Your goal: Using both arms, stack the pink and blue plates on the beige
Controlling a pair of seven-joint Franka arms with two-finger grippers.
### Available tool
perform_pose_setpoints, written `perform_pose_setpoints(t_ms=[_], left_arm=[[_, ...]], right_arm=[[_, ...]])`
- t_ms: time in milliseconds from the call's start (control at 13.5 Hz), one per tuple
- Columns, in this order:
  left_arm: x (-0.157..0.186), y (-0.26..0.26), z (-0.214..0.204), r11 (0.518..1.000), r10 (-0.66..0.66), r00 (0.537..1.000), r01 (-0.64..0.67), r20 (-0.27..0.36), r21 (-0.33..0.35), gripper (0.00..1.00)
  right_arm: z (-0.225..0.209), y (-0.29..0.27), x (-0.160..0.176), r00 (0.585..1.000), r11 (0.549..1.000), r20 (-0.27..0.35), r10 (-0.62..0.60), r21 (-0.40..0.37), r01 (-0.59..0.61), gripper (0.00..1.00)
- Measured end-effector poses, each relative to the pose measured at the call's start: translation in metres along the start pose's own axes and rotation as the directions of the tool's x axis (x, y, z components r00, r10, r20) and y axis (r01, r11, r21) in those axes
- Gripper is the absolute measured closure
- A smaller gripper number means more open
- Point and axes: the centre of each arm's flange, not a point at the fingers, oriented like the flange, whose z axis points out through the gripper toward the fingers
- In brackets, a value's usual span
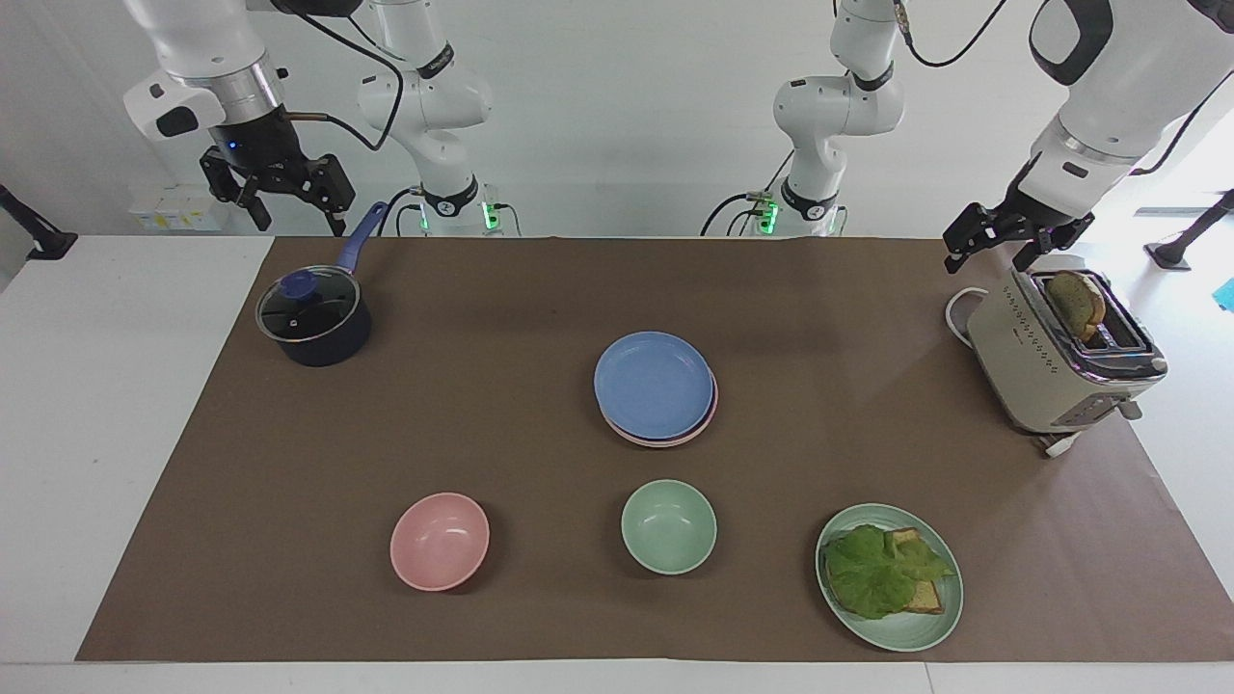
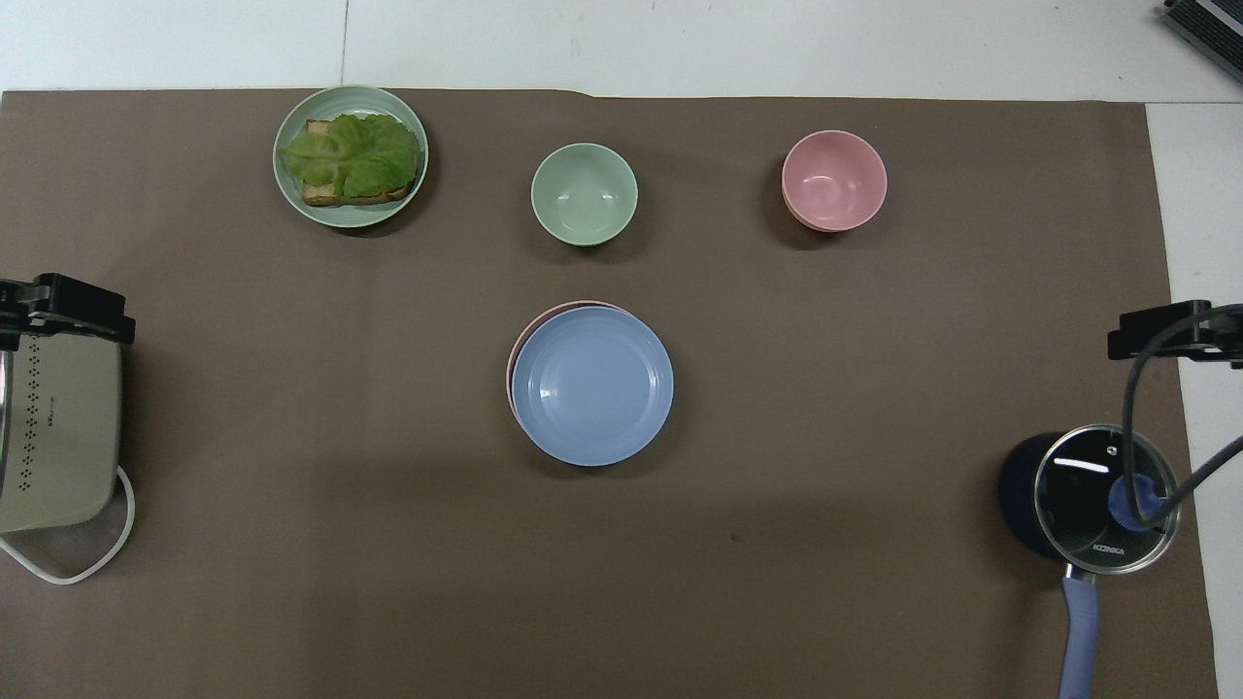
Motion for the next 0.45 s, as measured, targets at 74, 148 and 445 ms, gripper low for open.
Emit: perform_pose_setpoints(t_ms=[74,148,445], left_arm=[[0.0000,0.0000,0.0000,1.000,0.000,1.000,0.000,0.000,0.000,0.00],[0.0000,0.0000,0.0000,1.000,0.000,1.000,0.000,0.000,0.000,0.00],[0.0000,0.0000,0.0000,1.000,0.000,1.000,0.000,0.000,0.000,0.00]], right_arm=[[-0.0006,0.0003,-0.0001,1.000,1.000,0.000,0.001,0.000,-0.001,0.00],[-0.0024,0.0007,-0.0002,1.000,1.000,-0.003,0.001,0.000,-0.001,0.00],[-0.0047,0.0008,-0.0001,1.000,1.000,-0.008,0.001,0.000,-0.001,0.00]])
